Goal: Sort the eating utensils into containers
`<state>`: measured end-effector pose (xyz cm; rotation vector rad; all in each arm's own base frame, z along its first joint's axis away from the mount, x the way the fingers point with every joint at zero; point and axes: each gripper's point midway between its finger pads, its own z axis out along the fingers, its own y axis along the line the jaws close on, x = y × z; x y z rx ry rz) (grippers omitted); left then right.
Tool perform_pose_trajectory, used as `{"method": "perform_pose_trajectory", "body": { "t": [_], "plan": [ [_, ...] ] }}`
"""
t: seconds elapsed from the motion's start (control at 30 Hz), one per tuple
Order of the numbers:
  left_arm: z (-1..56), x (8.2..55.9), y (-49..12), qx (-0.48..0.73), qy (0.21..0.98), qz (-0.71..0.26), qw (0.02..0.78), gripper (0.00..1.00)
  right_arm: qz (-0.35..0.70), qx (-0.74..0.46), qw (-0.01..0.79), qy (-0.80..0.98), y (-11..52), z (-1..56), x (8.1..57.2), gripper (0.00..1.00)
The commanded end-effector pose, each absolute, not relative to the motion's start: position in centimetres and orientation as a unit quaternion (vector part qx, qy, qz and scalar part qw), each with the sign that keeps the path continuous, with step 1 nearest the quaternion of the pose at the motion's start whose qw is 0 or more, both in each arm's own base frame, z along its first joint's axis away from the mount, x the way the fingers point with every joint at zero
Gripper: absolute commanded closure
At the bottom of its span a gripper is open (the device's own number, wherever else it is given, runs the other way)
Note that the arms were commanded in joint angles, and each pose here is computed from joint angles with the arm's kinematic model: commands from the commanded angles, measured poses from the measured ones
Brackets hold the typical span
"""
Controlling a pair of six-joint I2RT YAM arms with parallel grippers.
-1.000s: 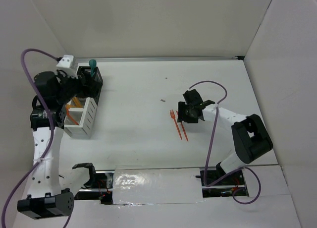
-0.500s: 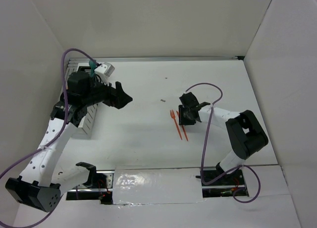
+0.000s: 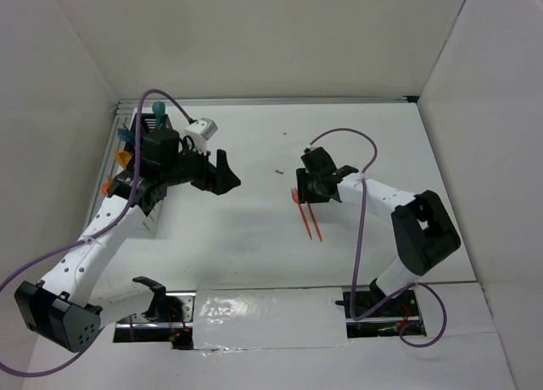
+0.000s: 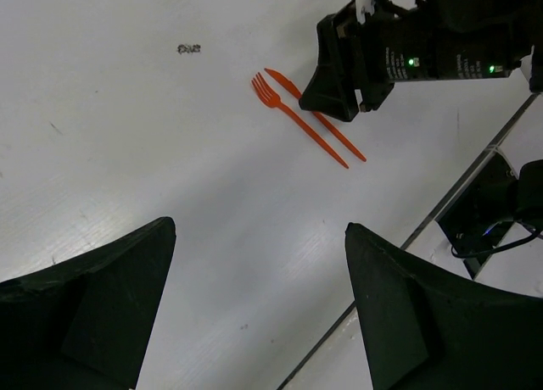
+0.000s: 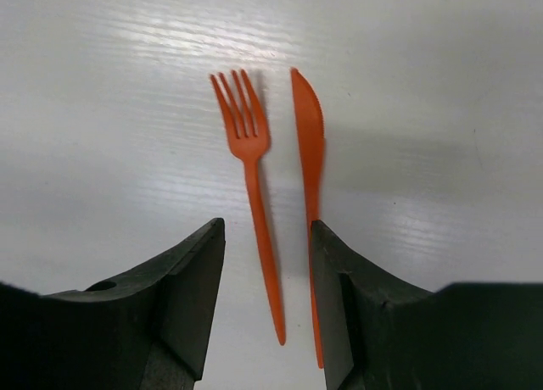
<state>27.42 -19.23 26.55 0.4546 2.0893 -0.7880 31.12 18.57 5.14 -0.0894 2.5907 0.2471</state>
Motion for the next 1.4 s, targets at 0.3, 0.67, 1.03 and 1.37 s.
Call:
{"method": "perform_pose_trajectory", "body": {
  "t": [0.3, 0.67, 1.03, 1.37],
  "plan": [
    [24.9, 27.2, -20.2, 0.174, 0.838, -0.317, 0.41, 0.06, 0.119, -0.109, 0.27, 0.949, 21.2, 5.6, 30.8, 0.52],
    [24.3, 27.4, -20.1, 0.176, 0.842, -0.309, 0.406, 0.06, 0.078, -0.132, 0.239, 0.959, 21.1, 2.2, 30.3, 0.56],
    [23.4, 27.4, -21.0, 0.179, 0.843, -0.324, 0.39, 0.07, 0.037, -0.143, 0.209, 0.967, 19.4, -1.5, 29.3, 0.76],
    [19.0, 29.7, -22.1, 0.007, 0.884, -0.34, 0.322, 0.07, 0.124, -0.162, 0.206, 0.957, 22.5, 0.0, 28.4, 1.0]
  ]
}}
